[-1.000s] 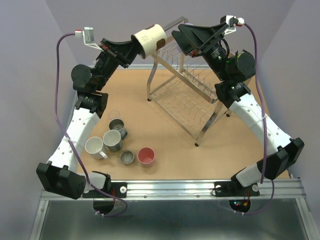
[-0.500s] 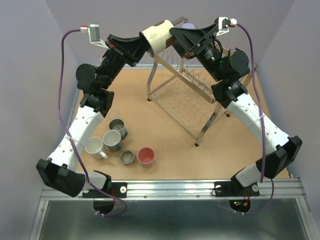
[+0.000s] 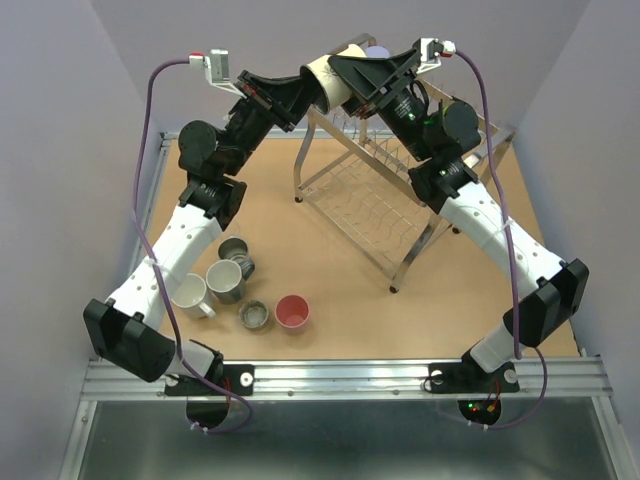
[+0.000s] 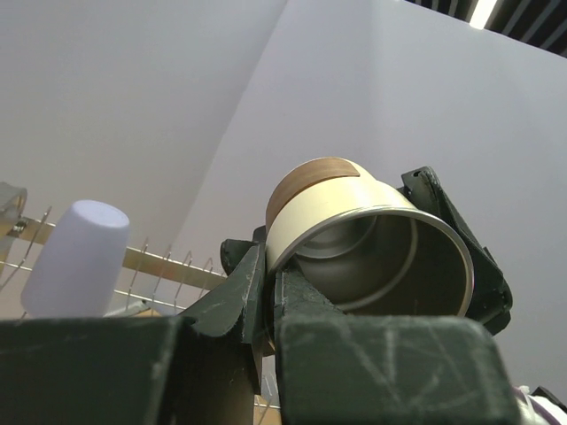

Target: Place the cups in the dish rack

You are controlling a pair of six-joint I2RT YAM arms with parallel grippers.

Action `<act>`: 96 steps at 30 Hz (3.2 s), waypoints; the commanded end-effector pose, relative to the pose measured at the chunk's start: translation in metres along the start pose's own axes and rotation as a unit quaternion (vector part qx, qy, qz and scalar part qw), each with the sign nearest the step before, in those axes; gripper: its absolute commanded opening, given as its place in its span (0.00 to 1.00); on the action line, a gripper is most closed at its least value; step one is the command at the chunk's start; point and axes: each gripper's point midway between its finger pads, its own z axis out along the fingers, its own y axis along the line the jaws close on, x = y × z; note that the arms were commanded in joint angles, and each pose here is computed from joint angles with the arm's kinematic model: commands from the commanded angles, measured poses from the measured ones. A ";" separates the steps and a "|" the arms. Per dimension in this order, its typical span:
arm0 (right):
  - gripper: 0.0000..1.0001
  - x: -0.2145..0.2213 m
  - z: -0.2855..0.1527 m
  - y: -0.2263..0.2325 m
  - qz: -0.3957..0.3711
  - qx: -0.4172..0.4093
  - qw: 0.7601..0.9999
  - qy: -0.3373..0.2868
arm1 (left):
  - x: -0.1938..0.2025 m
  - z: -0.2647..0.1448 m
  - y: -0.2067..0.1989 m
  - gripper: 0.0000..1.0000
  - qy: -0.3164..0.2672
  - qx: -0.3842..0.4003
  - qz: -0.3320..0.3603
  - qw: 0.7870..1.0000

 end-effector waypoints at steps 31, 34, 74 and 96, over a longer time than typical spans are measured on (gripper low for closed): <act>0.00 -0.108 -0.013 0.034 -0.226 0.096 0.963 -0.112 | -0.029 -0.094 0.041 0.99 0.026 -0.192 0.143 0.971; 0.00 -0.132 -0.028 0.013 -0.287 0.166 0.936 -0.121 | -0.028 -0.119 0.051 0.99 0.041 -0.236 0.171 0.956; 0.00 -0.182 -0.131 -0.199 -0.550 0.558 0.615 -0.089 | 0.050 -0.217 0.084 0.90 0.222 -0.352 0.134 0.899; 1.00 -0.200 -0.109 -0.164 -0.588 0.501 0.615 -0.156 | 0.045 -0.220 0.091 0.89 0.222 -0.375 0.143 0.888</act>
